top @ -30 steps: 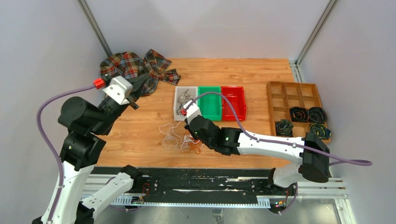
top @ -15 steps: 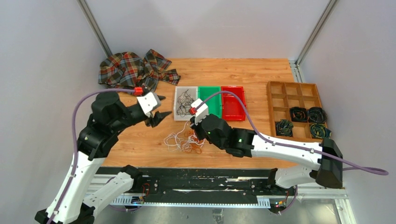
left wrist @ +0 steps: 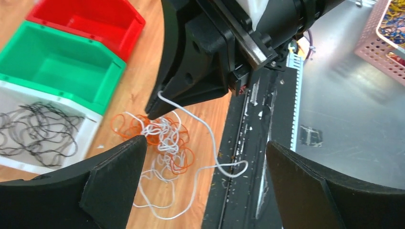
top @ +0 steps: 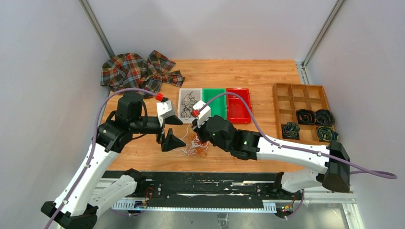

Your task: Untangle the cables

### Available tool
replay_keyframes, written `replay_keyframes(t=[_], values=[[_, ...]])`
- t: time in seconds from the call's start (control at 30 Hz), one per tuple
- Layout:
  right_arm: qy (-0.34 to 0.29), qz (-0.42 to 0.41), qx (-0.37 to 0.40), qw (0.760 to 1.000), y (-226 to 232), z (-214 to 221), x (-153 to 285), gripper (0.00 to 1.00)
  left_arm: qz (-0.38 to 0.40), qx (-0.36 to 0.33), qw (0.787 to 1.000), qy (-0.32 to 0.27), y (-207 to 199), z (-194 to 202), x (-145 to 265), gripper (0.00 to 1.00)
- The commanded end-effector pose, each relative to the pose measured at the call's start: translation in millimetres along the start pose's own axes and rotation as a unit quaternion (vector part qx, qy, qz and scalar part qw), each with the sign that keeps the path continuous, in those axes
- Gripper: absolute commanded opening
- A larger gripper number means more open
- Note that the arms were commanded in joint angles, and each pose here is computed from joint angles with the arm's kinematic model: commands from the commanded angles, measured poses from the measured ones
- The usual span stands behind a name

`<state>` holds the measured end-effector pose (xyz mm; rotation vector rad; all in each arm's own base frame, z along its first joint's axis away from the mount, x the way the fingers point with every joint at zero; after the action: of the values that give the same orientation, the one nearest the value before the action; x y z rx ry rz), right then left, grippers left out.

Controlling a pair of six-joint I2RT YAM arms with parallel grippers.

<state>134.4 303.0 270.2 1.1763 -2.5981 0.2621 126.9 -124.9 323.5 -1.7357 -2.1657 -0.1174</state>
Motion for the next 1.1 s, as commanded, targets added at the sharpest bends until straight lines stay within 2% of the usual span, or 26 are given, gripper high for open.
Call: replay_keyframes(t=[0.0,0.1,0.2,0.27,0.37,0.47,0.5,0.6,0.7,0.9,1.07], values=[[-0.029,-0.011,-0.001,1.000,5,-25,-3,0.01,0.018,0.041,0.999,0.013,-5,12,-6,0.99],[-0.028,-0.017,0.000,0.999,7,-28,-7,0.01,-0.042,0.050,0.998,0.013,9,18,-11,0.93],[-0.029,-0.024,-0.003,0.999,9,-29,-8,0.01,-0.109,0.034,0.993,0.005,23,17,-11,0.78],[-0.031,-0.026,-0.005,0.999,9,-27,-7,0.01,-0.146,-0.002,0.989,0.002,30,14,-7,0.61],[-0.033,-0.026,-0.010,0.999,8,-22,-5,0.01,-0.199,-0.051,0.979,-0.011,38,4,1,0.27],[-0.039,-0.025,-0.020,0.999,7,-18,-5,0.01,-0.200,-0.085,0.975,-0.035,35,-11,7,0.08],[-0.054,-0.026,-0.030,0.998,7,-16,-7,0.06,-0.160,-0.103,0.980,-0.053,26,-25,9,0.01],[-0.076,-0.024,-0.042,0.996,8,-17,-13,0.33,-0.108,-0.116,0.984,-0.075,12,-43,13,0.01],[-0.096,-0.009,-0.043,0.994,8,-22,-21,0.47,-0.063,-0.127,0.986,-0.092,-1,-60,18,0.01],[-0.136,0.016,-0.046,0.990,7,-36,-33,0.51,-0.012,-0.129,0.986,-0.105,-19,-86,28,0.01],[-0.151,0.024,-0.056,0.987,5,-35,-39,0.47,0.003,-0.137,0.985,-0.108,-27,-99,36,0.01]])
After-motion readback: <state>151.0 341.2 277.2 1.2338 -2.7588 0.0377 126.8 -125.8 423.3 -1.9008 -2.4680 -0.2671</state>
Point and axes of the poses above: each gripper's point midway between its finger pads, its own x axis back along the fingers, its own y axis along the line the jaws close on, z = x × y, the point moved 9 cm from there along x, back along the fingers, and after that the axes turned 2 degrees about x, right-handed, at the moved point
